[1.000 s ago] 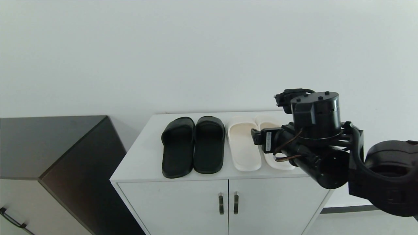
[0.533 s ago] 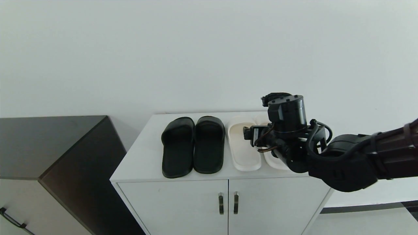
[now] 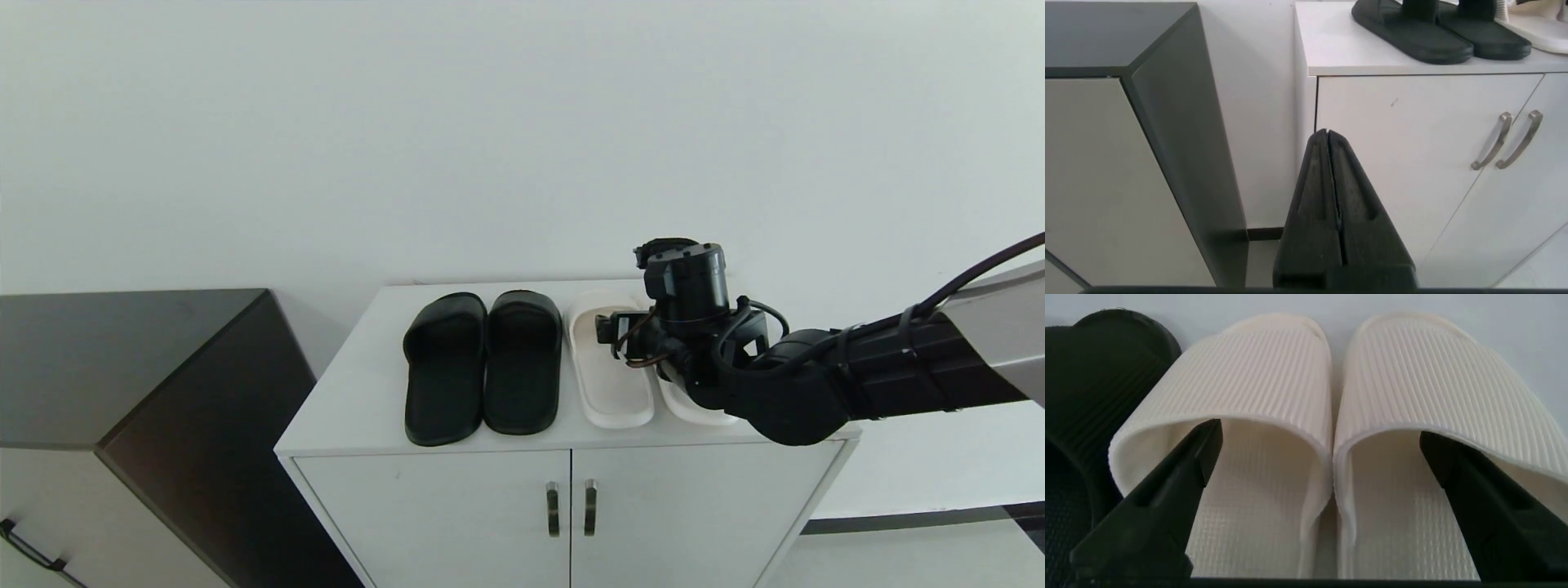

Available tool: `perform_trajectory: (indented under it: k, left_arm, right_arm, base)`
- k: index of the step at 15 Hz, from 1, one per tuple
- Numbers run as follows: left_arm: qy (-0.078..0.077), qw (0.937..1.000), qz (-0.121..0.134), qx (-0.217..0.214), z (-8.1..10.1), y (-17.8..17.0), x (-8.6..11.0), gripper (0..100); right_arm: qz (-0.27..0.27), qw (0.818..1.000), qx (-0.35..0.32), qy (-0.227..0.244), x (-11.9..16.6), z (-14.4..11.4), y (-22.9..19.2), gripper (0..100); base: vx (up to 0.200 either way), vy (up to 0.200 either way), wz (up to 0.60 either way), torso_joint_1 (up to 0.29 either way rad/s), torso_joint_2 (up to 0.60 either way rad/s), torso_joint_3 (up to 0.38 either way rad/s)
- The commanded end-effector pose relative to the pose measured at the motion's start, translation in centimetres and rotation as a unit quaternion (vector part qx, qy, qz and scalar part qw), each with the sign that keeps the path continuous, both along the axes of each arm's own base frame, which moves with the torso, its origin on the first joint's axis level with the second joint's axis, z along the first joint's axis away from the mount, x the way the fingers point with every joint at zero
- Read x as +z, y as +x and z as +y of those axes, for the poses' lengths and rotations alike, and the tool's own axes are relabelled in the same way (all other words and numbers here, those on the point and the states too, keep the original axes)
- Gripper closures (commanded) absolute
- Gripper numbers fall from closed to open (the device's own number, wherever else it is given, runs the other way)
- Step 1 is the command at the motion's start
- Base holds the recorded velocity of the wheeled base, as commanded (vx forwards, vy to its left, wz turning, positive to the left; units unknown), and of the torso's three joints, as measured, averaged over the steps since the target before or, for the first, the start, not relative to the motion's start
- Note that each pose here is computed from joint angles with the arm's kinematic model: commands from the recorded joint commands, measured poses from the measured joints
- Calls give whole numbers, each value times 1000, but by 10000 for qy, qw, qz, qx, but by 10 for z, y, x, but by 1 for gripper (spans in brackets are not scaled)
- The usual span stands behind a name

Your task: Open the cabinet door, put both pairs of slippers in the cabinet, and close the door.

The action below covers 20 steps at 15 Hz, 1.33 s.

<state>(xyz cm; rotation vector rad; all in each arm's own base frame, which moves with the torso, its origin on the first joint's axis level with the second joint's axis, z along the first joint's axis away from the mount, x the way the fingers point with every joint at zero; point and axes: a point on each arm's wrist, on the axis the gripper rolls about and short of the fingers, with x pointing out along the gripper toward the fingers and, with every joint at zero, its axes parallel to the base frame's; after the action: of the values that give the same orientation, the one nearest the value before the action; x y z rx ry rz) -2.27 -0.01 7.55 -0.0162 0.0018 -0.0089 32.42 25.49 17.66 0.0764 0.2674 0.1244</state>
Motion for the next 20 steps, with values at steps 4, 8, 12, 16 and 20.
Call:
perform_trajectory:
  k: [4,8,12,16,20]
  left_arm:
    - [-4,10000,-1,-1,0,0,0,100]
    - [-4,10000,-1,-1,0,0,0,100]
    - [-4,10000,-8,-1,0,0,0,100]
    - [4,10000,-9,-1,0,0,0,100]
    - [4,10000,-9,-1,0,0,0,100]
  right_arm:
    - [-56,10000,-53,-8,-3,2,10,100]
    - [-95,9999,-103,-63,-2,0,11,100]
    - [-292,9995,-85,-103,20,-11,-1,100]
    - [-447,9983,326,-183,49,-31,-53,100]
    - [-298,9868,1592,-11,59,-63,-121,100]
  base:
    - [0,0,0,0,0,0]
    - [0,0,0,0,0,0]
    - [0,0,0,0,0,0]
    - [0,0,0,0,0,0]
    - [0,0,0,0,0,0]
